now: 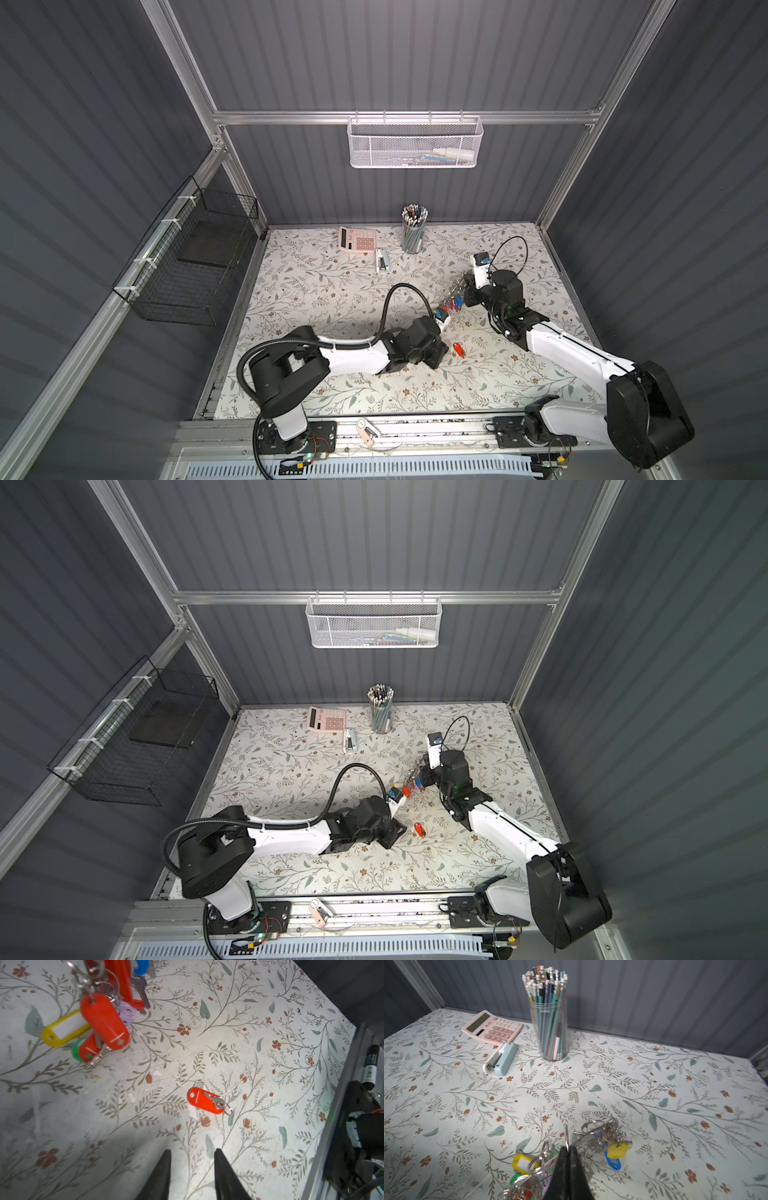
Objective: Put the keys on the keyring
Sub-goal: 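Move the left gripper down to the loose red key tag on the table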
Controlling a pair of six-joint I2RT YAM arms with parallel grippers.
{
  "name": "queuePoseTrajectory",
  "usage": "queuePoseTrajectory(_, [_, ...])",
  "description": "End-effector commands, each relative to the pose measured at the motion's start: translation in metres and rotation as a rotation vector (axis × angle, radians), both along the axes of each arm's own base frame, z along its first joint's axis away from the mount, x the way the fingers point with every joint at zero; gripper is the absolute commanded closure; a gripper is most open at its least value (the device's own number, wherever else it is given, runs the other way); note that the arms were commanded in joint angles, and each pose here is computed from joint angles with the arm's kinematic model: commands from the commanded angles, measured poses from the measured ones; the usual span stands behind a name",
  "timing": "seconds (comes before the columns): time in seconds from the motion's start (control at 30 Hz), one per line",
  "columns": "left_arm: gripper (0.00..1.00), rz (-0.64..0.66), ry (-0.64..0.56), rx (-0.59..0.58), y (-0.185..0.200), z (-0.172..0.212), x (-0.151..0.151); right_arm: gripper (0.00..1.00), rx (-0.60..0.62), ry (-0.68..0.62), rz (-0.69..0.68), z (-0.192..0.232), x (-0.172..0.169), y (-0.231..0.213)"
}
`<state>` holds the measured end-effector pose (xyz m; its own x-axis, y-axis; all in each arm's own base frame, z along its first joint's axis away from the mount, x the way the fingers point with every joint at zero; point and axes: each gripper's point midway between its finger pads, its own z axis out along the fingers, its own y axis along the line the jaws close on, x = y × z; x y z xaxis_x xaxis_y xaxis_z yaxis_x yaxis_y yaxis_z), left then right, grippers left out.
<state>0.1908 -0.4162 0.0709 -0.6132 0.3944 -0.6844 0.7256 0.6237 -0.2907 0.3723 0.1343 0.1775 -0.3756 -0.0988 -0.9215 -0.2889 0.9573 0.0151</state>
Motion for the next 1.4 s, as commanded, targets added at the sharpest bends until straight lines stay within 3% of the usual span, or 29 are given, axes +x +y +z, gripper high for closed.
queuePoseTrajectory(0.0, [0.64, 0.048, -0.023, 0.002, -0.019, 0.006, 0.001, 1.00, 0.058, 0.003, -0.101, 0.004, -0.002, -0.021])
queuePoseTrajectory(0.23, [0.65, 0.030, -0.027, 0.073, -0.047, -0.007, -0.013, 1.00, 0.108, 0.028, -0.175, -0.002, -0.007, -0.043])
queuePoseTrajectory(0.47, [0.67, 0.088, -0.008, 0.142, -0.047, -0.020, -0.012, 1.00, 0.125, 0.015, -0.186, 0.002, -0.009, -0.049])
queuePoseTrajectory(1.37, [0.78, 0.088, 0.058, 0.179, -0.060, -0.032, -0.021, 1.00, 0.152, 0.003, -0.159, 0.002, -0.008, -0.045])
